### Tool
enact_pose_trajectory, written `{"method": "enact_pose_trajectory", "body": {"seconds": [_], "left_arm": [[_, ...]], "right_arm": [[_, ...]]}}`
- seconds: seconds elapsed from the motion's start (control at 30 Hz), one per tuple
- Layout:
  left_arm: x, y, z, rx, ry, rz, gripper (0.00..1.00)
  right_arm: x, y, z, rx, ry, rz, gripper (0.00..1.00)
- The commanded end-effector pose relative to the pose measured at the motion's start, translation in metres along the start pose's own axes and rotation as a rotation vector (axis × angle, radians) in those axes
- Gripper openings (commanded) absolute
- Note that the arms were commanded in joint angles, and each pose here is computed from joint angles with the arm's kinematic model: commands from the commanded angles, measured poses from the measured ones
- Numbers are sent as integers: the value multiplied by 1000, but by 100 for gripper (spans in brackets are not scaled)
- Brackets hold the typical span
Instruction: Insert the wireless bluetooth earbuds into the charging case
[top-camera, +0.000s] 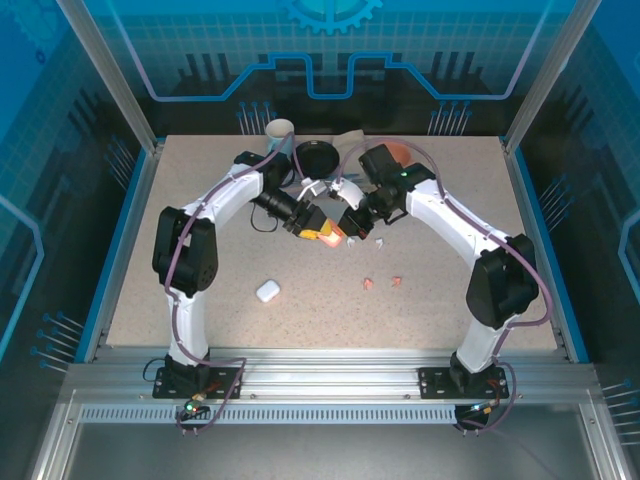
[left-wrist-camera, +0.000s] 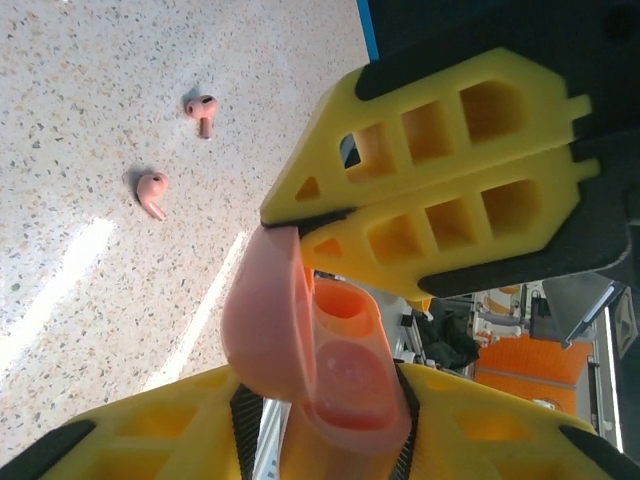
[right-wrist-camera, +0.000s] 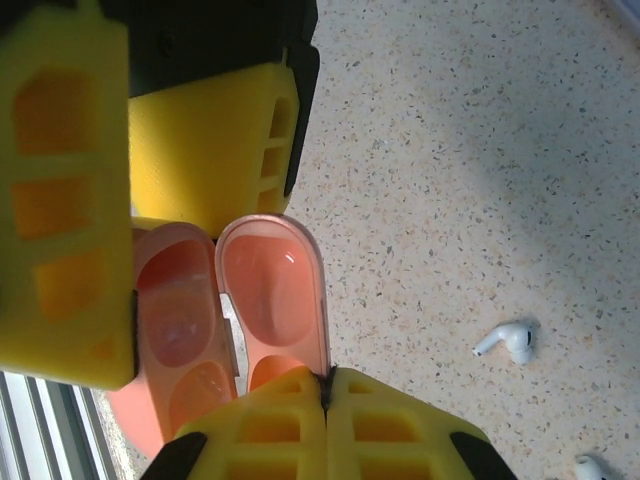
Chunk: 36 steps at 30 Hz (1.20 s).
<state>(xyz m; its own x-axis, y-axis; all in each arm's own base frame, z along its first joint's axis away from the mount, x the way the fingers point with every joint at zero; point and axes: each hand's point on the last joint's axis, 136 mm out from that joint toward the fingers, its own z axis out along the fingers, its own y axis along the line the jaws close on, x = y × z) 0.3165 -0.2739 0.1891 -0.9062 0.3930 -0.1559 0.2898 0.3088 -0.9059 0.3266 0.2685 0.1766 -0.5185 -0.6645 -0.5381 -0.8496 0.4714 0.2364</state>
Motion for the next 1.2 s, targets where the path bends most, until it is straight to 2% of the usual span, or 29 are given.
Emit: {"method": "enact_pose_trajectory", "body": {"seconds": [0.0,0.37,0.5,0.53,0.6,0.67,0.7,0.77,0.83,0.97,1.17], "left_arm": [[5,-3,4,39,18,-4,41],[8,-4,5,53,24,1,27],[11,-6,4,59,22,8,18],[11,-5,5,59,20,12,15],[12,-6,4,56,9,22,9],[11,-6,3,40,-6,34,3],[11,-6,2,32,-17,45,0],[9,-5,0,4,-41,59,0],[4,-3,-2,-34,-78,87,0],[-6,6,-8,-145,-180,139,0],[-31,13,-24,-375,-506,383,0]], "right_arm": [[-5,5,0,-4,15,-29,0],[-9,0,-2,17,19,-25,0],[-13,-4,-3,41,9,-8,0],[-15,-8,-5,55,5,11,3],[-20,-12,-13,77,-14,46,19],[-21,-20,-25,114,-28,98,28],[-19,-23,-32,121,-37,133,36],[-15,-29,-50,144,-58,213,44],[-7,-35,-67,152,-92,313,51],[14,-43,-86,187,-154,529,54],[61,-33,-66,253,-165,857,55]]}}
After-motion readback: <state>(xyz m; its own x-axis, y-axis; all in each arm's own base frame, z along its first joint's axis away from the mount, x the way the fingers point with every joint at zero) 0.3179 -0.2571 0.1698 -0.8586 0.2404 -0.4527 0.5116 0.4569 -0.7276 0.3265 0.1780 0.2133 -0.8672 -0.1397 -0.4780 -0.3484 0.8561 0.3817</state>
